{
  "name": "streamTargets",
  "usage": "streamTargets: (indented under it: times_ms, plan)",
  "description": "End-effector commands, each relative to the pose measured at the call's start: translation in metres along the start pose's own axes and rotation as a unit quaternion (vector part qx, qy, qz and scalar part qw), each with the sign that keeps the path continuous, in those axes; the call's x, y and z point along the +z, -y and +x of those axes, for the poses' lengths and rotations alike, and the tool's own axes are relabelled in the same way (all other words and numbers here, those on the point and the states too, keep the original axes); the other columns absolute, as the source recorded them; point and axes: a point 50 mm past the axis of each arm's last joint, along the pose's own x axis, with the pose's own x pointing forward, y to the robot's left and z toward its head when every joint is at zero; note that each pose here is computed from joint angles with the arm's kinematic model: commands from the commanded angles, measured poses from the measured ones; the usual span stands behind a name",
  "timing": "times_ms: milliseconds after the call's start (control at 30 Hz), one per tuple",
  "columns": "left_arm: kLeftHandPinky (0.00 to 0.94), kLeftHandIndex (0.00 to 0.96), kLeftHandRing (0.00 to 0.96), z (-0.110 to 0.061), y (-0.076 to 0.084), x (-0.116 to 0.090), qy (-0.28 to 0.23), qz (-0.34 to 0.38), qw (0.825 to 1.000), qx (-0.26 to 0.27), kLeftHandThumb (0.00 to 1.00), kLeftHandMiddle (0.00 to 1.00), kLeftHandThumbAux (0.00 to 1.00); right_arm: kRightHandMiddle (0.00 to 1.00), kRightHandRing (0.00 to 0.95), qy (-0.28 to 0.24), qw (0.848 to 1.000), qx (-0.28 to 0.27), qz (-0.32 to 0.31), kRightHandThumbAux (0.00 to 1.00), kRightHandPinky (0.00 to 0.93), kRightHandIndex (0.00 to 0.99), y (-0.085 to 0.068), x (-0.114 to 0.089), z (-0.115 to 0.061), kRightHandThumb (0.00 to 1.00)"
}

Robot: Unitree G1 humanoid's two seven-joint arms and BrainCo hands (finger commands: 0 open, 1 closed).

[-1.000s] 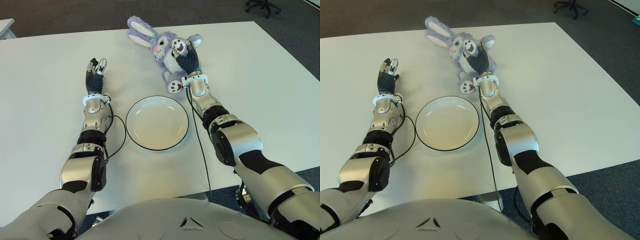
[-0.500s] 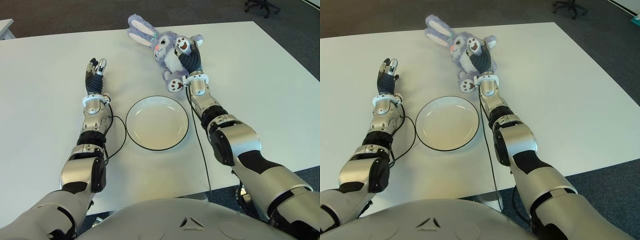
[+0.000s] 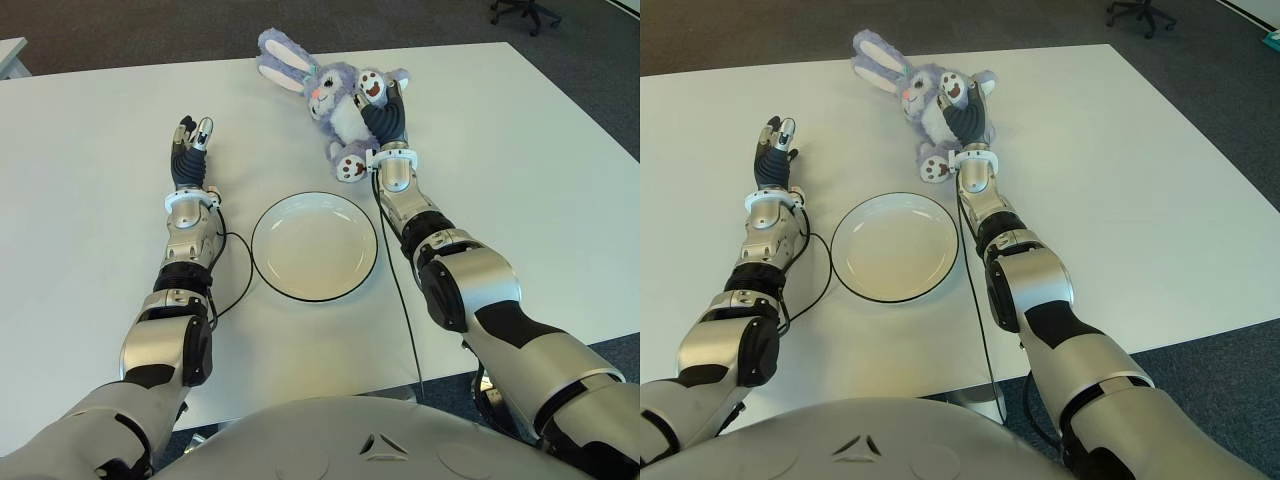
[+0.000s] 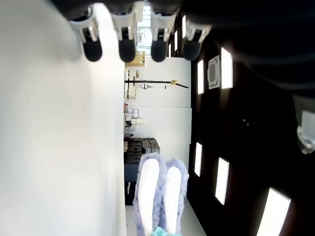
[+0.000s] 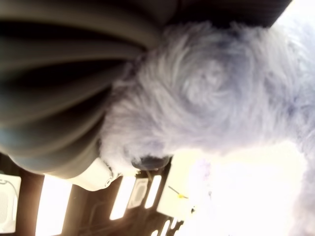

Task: Put the doll into the plate.

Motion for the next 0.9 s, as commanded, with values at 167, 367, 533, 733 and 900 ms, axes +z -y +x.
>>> streamTargets:
  times_ms: [167, 367, 533, 733, 900]
  plan:
    - [0.018, 0.0, 0.049, -0.026, -0.008, -0.052, -0.111, 0.007, 0.994, 0.007, 0.0, 0.065, 0.379, 0.82, 0.839, 0.013, 0.999, -0.039, -0.015, 0.7, 0.859, 0.444, 0.008, 0.001, 0.0, 0.736]
    - [0.02, 0.004, 0.056, -0.026, -0.009, -0.052, -0.112, 0.006, 0.994, 0.009, 0.0, 0.073, 0.381, 0.846, 0.856, 0.006, 0.999, -0.038, 0.016, 0.705, 0.868, 0.441, 0.014, 0.002, 0.005, 0.74]
    - [0.015, 0.007, 0.06, -0.026, -0.009, -0.052, -0.113, 0.005, 0.994, 0.01, 0.0, 0.078, 0.383, 0.852, 0.864, 0.009, 0.999, -0.041, 0.032, 0.706, 0.855, 0.44, 0.019, 0.007, 0.011, 0.739]
    - [0.009, 0.001, 0.057, -0.025, -0.008, -0.053, -0.115, 0.006, 0.993, 0.011, 0.0, 0.075, 0.385, 0.85, 0.861, 0.014, 0.998, -0.04, 0.04, 0.709, 0.838, 0.439, 0.022, 0.009, 0.013, 0.732]
    - [0.048, 0.0, 0.06, -0.025, -0.007, -0.053, -0.115, 0.005, 0.993, 0.009, 0.0, 0.074, 0.395, 0.849, 0.858, 0.024, 0.998, -0.047, 0.036, 0.71, 0.833, 0.44, 0.024, 0.013, 0.016, 0.727]
